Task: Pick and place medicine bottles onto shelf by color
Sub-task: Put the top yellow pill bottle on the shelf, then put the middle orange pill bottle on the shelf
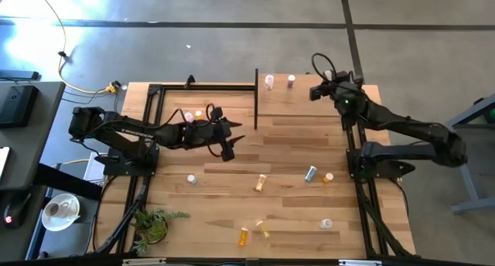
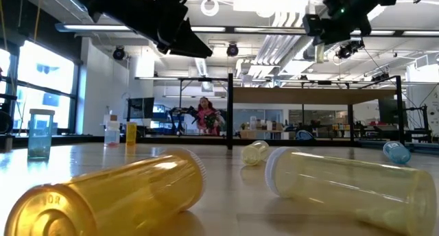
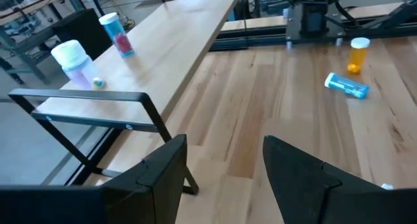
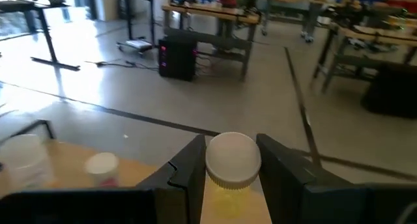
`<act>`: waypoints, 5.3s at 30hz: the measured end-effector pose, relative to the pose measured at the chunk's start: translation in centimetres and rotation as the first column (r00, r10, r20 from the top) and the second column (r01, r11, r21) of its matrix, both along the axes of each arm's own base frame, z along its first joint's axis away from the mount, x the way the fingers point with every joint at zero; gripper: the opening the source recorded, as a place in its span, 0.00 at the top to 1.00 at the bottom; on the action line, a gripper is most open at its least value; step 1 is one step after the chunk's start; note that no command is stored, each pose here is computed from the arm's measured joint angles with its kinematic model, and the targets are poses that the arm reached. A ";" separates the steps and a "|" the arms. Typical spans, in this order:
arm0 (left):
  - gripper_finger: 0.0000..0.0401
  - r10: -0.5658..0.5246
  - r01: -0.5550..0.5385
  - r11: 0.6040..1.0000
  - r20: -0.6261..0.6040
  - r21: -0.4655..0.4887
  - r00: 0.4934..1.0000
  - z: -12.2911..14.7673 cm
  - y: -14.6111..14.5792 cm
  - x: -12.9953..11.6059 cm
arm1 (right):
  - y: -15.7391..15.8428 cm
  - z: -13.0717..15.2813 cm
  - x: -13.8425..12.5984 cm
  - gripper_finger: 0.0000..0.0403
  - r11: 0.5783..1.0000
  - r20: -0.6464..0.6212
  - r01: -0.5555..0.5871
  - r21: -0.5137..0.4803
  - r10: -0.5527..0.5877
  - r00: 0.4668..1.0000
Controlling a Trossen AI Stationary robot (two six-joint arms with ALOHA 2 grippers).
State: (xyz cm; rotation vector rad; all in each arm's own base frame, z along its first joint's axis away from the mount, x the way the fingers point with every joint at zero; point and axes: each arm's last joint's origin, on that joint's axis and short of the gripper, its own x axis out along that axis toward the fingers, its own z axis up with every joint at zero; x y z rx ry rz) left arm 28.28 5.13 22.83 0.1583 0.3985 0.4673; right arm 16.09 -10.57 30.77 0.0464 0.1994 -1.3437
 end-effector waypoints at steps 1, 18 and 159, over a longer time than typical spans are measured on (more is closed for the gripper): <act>0.52 0.003 -0.003 1.000 0.000 0.000 1.000 0.0 0.1 0.0 | -0.2 -0.1 -0.2 0.73 1.000 -0.004 0.018 0.009 -0.018 1.000; 0.52 0.031 -0.031 0.999 0.013 -0.021 0.999 0.0 0.6 -0.1 | -2.8 -2.2 -3.2 0.73 0.950 0.031 0.265 0.164 -0.273 0.961; 0.52 0.064 -0.052 0.954 0.032 -0.294 0.997 -0.9 0.2 -0.4 | 15.5 -0.1 0.4 0.56 0.347 0.395 -0.812 0.469 0.740 0.544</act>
